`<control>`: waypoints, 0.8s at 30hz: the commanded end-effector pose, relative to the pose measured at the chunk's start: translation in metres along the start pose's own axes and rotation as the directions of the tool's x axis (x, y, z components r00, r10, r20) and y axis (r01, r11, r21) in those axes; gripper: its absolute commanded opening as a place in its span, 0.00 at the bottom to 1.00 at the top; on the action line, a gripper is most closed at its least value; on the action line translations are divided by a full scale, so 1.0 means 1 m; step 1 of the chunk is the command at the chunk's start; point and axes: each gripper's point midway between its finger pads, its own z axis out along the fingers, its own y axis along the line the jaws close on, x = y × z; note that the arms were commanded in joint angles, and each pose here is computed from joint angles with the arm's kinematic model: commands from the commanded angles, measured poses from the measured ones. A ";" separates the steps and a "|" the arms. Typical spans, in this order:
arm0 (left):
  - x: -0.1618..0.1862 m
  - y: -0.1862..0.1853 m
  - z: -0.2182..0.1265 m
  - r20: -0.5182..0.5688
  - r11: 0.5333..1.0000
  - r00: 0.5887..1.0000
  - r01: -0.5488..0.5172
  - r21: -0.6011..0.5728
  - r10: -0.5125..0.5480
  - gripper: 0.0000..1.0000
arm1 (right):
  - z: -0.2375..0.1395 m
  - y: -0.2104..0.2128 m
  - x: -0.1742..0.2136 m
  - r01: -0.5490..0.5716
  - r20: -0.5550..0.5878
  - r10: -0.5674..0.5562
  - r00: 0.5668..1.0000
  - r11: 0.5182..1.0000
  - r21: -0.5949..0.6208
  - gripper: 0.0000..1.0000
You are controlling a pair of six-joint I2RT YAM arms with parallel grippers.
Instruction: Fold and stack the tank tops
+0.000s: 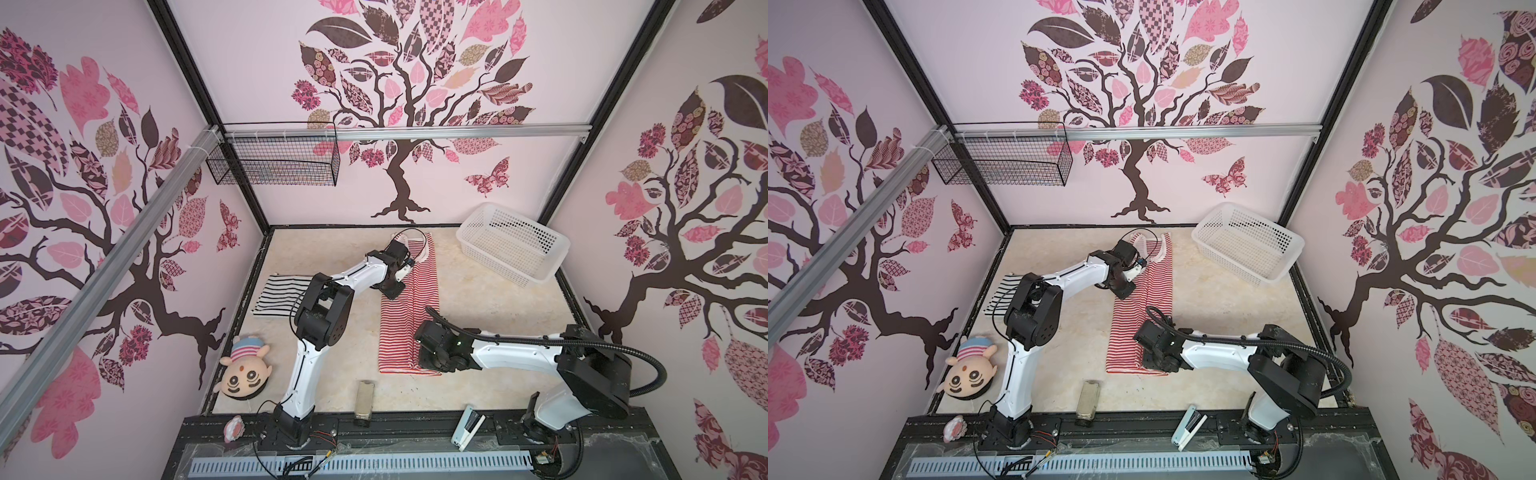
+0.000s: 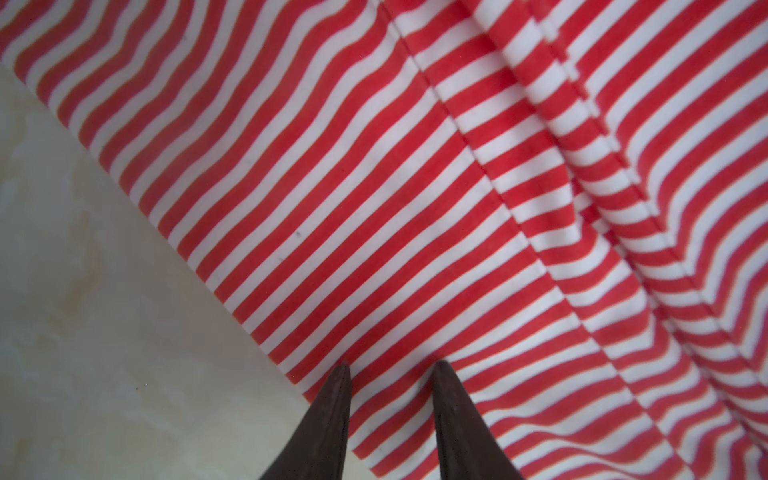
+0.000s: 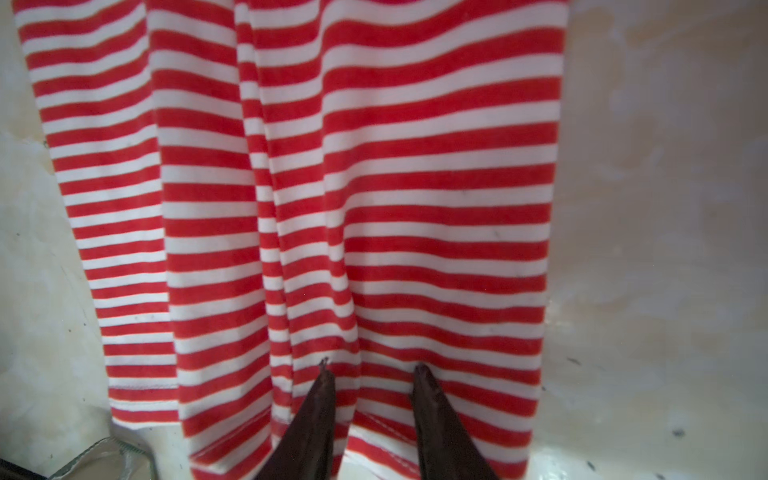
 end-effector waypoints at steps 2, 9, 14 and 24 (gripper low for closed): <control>0.007 0.010 -0.031 0.038 1.000 0.999 0.016 0.002 -0.016 0.37 | -0.023 -0.001 -0.007 0.020 0.030 -0.021 0.999 0.999 0.025 0.45; 0.025 -0.004 -0.092 0.132 0.999 0.991 -0.023 0.031 0.018 0.39 | -0.043 -0.009 -0.010 -0.002 0.056 0.001 0.998 1.000 0.003 0.56; 0.059 -0.024 -0.105 0.149 0.995 0.986 -0.081 0.065 0.071 0.41 | -0.039 -0.021 -0.002 -0.041 0.024 0.042 0.999 0.999 -0.034 0.60; 0.118 -0.072 -0.104 0.201 0.974 0.968 -0.181 0.138 0.152 0.43 | -0.023 -0.028 0.013 -0.132 -0.055 0.126 0.991 0.982 -0.132 0.58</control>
